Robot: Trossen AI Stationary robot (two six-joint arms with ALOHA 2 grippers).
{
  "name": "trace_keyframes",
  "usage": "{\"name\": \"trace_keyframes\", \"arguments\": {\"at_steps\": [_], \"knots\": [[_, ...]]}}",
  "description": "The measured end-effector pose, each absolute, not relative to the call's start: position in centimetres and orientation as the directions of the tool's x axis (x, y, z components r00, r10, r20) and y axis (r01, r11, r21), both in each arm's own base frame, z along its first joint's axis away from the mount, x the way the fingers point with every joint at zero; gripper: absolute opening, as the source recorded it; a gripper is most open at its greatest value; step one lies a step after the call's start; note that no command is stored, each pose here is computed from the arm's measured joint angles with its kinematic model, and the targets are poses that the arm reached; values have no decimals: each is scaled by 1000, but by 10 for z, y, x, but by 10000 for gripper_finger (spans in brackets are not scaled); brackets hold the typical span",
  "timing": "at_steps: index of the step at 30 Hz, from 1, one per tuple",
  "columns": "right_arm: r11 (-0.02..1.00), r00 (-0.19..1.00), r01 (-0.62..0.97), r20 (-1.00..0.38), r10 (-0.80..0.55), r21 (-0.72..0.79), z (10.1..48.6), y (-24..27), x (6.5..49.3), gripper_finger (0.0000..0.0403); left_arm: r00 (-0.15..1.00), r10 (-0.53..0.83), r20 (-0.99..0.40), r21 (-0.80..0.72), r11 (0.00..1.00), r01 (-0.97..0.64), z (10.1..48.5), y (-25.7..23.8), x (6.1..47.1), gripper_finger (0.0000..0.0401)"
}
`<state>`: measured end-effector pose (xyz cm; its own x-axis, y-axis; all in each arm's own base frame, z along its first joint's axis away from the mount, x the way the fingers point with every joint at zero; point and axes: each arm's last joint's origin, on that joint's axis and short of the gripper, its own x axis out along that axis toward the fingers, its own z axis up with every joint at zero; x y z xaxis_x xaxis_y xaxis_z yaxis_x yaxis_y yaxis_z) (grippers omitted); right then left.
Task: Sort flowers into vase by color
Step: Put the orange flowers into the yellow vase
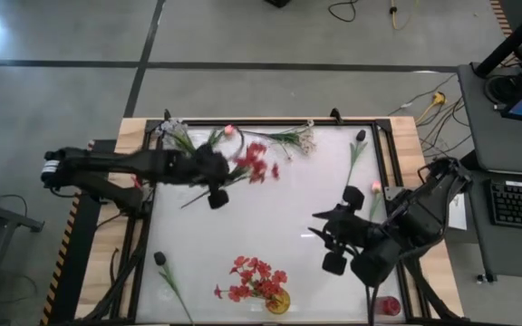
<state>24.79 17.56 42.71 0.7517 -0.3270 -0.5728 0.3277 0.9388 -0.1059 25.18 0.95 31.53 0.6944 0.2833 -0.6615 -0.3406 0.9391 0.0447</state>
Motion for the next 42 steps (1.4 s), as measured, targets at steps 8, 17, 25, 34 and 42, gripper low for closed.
{"name": "trace_keyframes", "arguments": {"at_steps": [8,17,25,34,42], "knots": [[897,756,424,-497,-426,-124,423,163,259,162,984,119,-132,-114,984,-134,418,5,268,0],[854,812,518,-288,-508,-45,424,173,280,223,982,-96,162,-115,987,116,451,-12,284,0],[880,874,475,-107,-474,-22,457,169,302,239,926,-215,312,-87,963,254,454,-42,311,0],[929,928,369,-39,-370,-24,470,164,311,198,908,-293,299,-68,943,327,461,-57,325,0],[945,944,327,-41,-327,5,470,165,311,135,901,-352,255,-49,926,376,454,-60,330,0]]}}
